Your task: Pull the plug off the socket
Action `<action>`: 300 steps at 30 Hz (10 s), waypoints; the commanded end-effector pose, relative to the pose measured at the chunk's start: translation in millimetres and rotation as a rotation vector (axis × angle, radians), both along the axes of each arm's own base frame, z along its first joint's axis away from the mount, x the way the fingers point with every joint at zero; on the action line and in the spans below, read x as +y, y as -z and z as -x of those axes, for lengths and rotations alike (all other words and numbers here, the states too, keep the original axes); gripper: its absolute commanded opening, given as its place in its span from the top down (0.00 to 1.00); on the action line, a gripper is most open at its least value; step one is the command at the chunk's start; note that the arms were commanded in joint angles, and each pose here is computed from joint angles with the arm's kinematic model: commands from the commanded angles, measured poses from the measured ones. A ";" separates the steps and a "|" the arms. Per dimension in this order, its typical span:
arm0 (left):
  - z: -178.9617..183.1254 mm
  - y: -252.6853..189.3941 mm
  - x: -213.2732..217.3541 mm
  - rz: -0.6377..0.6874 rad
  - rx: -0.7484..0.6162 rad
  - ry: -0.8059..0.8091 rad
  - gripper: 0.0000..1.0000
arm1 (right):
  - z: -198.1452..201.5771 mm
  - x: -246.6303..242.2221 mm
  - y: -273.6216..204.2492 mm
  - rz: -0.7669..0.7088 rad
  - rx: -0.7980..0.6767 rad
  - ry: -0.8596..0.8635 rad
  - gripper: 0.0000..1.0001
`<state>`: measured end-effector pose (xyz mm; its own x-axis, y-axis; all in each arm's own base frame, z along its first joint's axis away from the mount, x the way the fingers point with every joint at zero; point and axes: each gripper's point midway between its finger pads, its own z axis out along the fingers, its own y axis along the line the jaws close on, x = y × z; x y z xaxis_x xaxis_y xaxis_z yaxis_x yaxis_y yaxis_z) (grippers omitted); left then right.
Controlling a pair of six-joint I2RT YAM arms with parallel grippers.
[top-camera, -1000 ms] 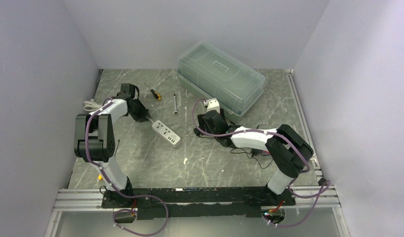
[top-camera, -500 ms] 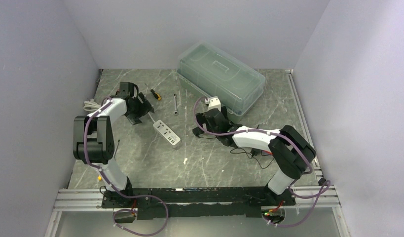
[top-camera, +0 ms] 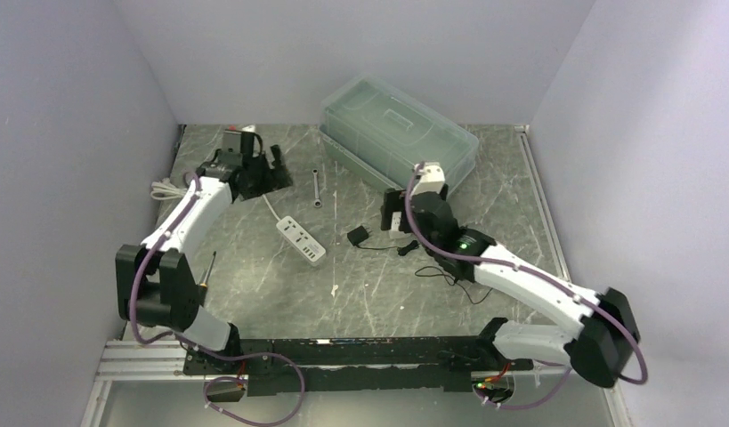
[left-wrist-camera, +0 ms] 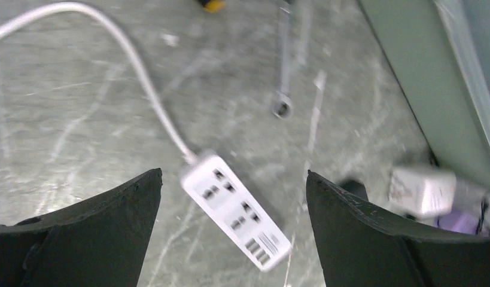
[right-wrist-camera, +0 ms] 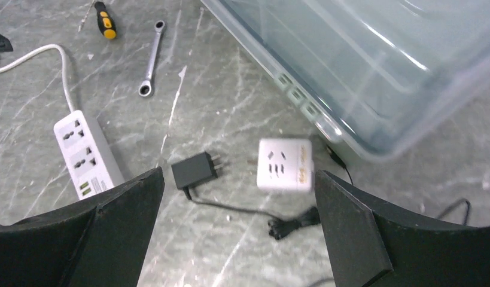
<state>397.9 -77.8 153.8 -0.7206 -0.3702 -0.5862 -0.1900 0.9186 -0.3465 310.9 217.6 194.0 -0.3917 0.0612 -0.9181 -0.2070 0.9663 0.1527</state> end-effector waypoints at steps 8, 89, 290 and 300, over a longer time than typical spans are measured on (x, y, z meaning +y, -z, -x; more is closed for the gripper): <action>81.9 -54.8 -106.5 -0.025 -0.191 0.534 0.08 | 103.1 -74.9 60.9 -0.135 0.459 0.307 0.05; 65.7 -60.5 -16.7 -0.271 -0.217 0.145 0.08 | 198.3 217.2 26.1 -0.221 0.279 -0.598 1.00; 194.9 78.8 -105.9 0.151 0.454 0.571 0.59 | 115.2 131.6 58.4 -0.063 0.426 0.046 0.82; 196.1 89.0 -101.1 0.092 0.489 0.570 0.60 | 113.7 130.1 55.8 -0.088 0.421 0.049 0.87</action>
